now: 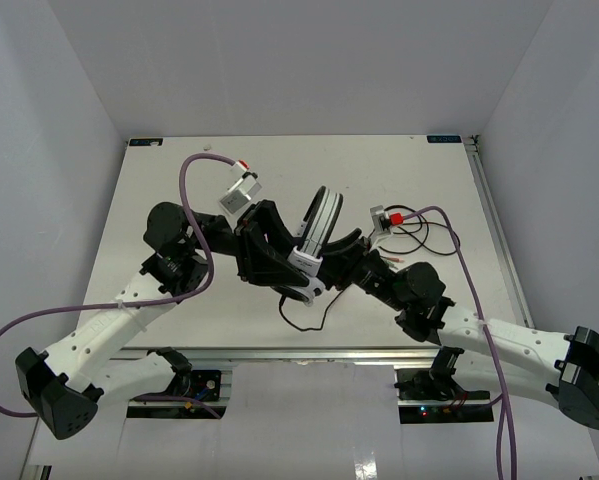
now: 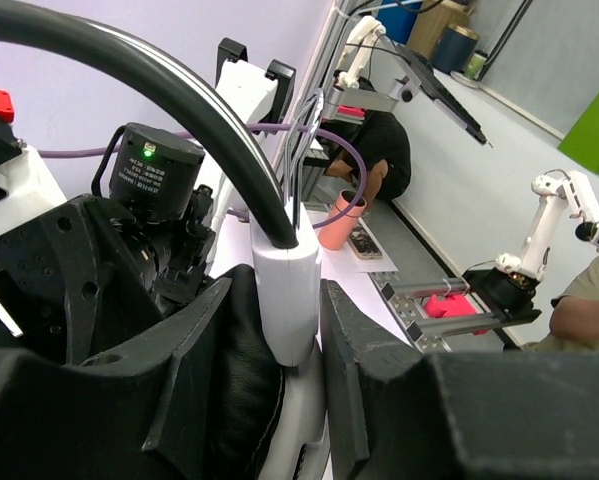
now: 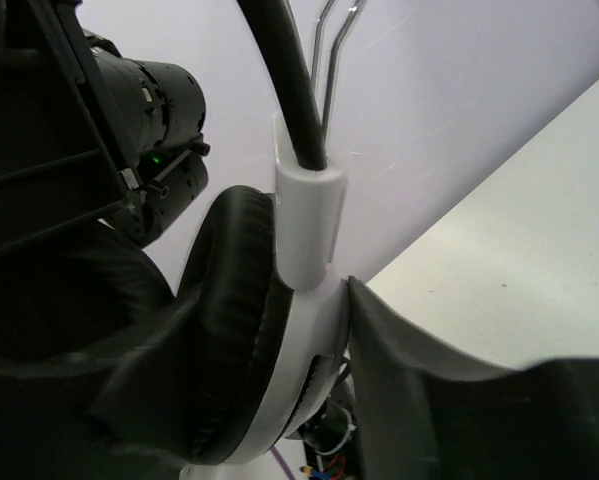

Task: Wrap the headphones

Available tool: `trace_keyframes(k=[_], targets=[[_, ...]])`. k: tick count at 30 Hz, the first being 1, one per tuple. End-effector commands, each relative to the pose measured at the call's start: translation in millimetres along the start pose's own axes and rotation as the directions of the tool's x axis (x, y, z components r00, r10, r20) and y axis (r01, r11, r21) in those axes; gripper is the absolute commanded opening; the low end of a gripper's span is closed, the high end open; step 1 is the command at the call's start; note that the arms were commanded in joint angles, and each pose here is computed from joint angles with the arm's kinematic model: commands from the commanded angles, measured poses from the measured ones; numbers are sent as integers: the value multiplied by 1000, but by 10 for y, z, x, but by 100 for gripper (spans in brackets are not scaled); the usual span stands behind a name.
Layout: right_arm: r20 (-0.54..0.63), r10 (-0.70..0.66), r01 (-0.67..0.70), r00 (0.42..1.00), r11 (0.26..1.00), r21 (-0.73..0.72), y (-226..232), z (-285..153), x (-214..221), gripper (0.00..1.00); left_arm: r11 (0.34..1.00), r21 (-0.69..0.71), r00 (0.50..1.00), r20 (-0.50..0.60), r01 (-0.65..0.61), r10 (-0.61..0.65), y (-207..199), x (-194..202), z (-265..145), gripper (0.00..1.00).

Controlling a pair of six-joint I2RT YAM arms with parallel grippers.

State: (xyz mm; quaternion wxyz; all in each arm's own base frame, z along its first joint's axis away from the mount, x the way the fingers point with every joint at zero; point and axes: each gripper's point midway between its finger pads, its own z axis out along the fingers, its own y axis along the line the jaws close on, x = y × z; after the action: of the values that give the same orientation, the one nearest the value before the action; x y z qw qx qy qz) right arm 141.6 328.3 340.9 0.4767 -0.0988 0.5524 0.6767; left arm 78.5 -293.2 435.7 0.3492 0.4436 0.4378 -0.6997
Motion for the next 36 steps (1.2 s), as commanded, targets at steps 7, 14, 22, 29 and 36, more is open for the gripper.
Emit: trace_keyframes(k=[7, 14, 22, 29, 36], targets=[[104, -114, 107, 988, 992, 66, 14, -205, -293, 8, 995, -60, 996, 45, -76, 79, 30, -100, -2, 45], [5, -320, 285, 947, 851, 440, -643, -503, -425, 8, 976, -215, 999, -22, 36, -42, 278, 144, -94, 98], [-286, -444, 502, 849, 509, 699, -1227, -958, -542, 8, 652, -754, 979, -70, 73, -190, 1005, 712, -825, 98], [-426, -413, 574, 805, 356, 738, -1473, -1180, -474, 8, 309, -951, 975, -87, -19, -206, 1411, 825, -1453, 98], [-515, -345, 615, 785, 324, 719, -1624, -1217, -267, 8, 221, -967, 954, -180, -127, -241, 1798, 737, -1515, 91]])
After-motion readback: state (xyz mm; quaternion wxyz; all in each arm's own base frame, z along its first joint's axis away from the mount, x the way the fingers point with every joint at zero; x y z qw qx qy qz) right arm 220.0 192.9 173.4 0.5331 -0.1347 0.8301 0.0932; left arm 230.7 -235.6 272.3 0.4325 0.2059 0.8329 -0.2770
